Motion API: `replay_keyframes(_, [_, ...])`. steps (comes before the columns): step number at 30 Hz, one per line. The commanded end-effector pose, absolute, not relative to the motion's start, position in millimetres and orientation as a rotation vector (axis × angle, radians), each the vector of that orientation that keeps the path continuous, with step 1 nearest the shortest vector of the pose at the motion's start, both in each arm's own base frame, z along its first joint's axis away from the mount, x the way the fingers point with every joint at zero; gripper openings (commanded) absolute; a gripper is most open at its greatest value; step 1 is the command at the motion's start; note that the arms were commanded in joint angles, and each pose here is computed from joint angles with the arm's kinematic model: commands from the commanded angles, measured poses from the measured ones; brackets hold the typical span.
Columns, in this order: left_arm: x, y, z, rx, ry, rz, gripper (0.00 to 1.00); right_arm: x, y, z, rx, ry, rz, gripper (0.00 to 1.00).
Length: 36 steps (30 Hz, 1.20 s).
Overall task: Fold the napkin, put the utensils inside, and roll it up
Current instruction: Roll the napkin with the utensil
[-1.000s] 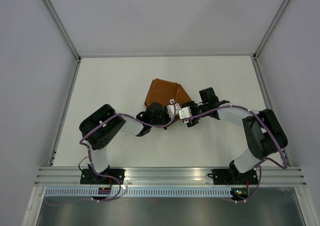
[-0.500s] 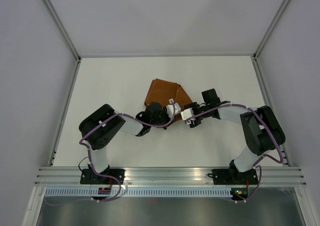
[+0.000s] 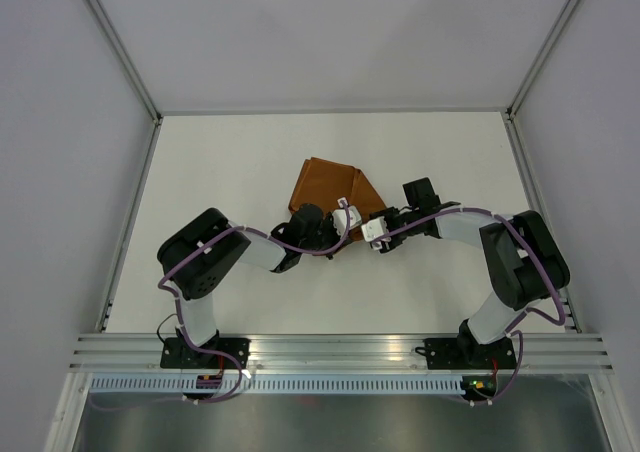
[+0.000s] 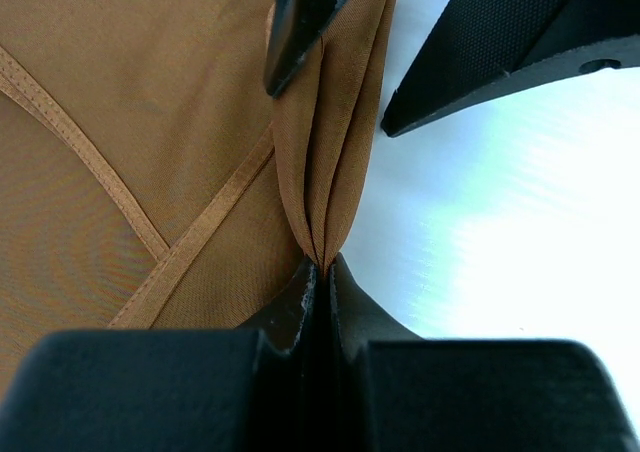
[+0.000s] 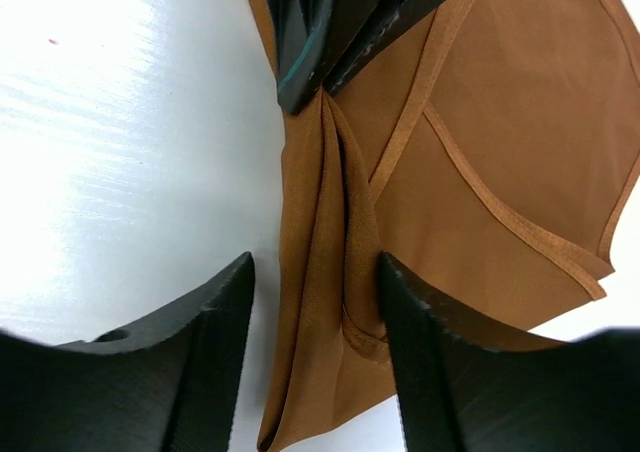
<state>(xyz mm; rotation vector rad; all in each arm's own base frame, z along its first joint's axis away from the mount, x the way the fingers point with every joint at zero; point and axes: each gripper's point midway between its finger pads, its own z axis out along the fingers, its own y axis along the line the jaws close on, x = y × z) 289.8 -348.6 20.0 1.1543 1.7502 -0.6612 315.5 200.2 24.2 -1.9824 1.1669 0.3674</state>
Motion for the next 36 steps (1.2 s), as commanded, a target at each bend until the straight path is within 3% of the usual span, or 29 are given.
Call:
replay_keyframes(1, [260.0, -327.0, -15.4, 1.223, 1.908, -0.692, 0.02, 294.6, 185.3, -5.1, -2.065, 1.251, 0.425, 0.58])
replay_keyframes(2, [260.9, -327.2, -12.7, 1.218, 1.900, -0.689, 0.02, 295.1, 183.7, -5.8, -2.073, 1.256, 0.416, 0.51])
replay_keyframes(5, [262.2, -327.5, -8.2, 1.209, 1.884, -0.693, 0.03, 296.2, 181.4, -9.9, -2.083, 1.277, 0.413, 0.45])
replay_keyframes(12, [264.6, -328.8, -0.3, 1.194, 1.863, -0.695, 0.18, 292.5, 177.4, -13.3, -2.098, 1.345, 0.454, 0.31])
replay_keyframes(16, [269.3, -328.2, 7.4, 1.167, 1.838, -0.676, 0.33, 288.0, 174.8, -10.9, -2.127, 1.392, 0.510, 0.28])
replay_keyframes(22, [282.2, -323.2, 34.3, 1.069, 1.759, -0.620, 0.44, 283.0, 172.0, -5.8, -2.163, 1.471, 0.605, 0.25])
replay_keyframes(36, [301.2, -312.3, 119.3, 0.913, 1.542, -0.523, 0.47, 271.1, 166.1, -5.0, -2.311, 1.740, 0.919, 0.23])
